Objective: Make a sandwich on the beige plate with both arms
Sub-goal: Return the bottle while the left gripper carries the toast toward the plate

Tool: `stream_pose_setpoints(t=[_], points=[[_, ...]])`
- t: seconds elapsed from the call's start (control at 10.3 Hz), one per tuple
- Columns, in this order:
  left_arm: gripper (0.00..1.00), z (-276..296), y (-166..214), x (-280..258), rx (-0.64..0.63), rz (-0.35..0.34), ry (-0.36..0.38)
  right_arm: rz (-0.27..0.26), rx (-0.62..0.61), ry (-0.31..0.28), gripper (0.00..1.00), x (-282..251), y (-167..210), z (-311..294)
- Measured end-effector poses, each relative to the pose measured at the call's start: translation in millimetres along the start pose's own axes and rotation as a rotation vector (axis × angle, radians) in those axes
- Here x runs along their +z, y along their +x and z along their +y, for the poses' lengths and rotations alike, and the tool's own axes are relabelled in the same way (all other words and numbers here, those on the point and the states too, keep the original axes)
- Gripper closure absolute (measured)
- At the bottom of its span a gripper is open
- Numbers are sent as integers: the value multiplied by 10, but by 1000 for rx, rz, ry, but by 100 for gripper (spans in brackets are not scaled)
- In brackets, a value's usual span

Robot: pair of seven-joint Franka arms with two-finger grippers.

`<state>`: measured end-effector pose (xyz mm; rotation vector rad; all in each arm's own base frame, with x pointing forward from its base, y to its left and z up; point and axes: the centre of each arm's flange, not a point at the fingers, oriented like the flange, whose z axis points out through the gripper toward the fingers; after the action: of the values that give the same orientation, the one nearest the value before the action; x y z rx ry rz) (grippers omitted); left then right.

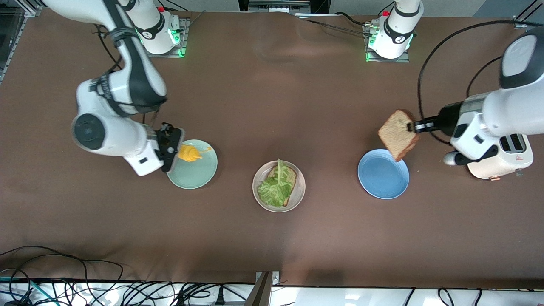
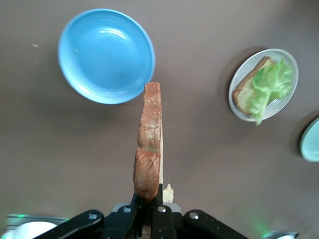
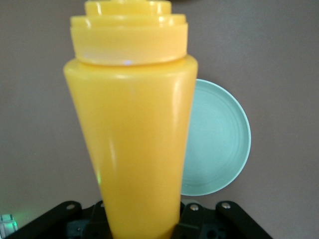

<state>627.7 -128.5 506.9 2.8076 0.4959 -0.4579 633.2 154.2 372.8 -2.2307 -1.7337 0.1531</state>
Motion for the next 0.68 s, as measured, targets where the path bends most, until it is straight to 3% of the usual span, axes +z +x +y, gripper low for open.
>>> stream_pose_setpoints(t=[0.19, 0.58, 0.68], points=[[92, 474, 50, 316, -80, 29, -72, 98, -101, 58, 78, -43, -478, 172], [92, 1073, 168, 840, -129, -10, -277, 285, -355, 135, 78, 360, -1391, 580], [92, 1160, 205, 969, -139, -26, -313, 363, -409, 170, 78, 570, -1650, 675]])
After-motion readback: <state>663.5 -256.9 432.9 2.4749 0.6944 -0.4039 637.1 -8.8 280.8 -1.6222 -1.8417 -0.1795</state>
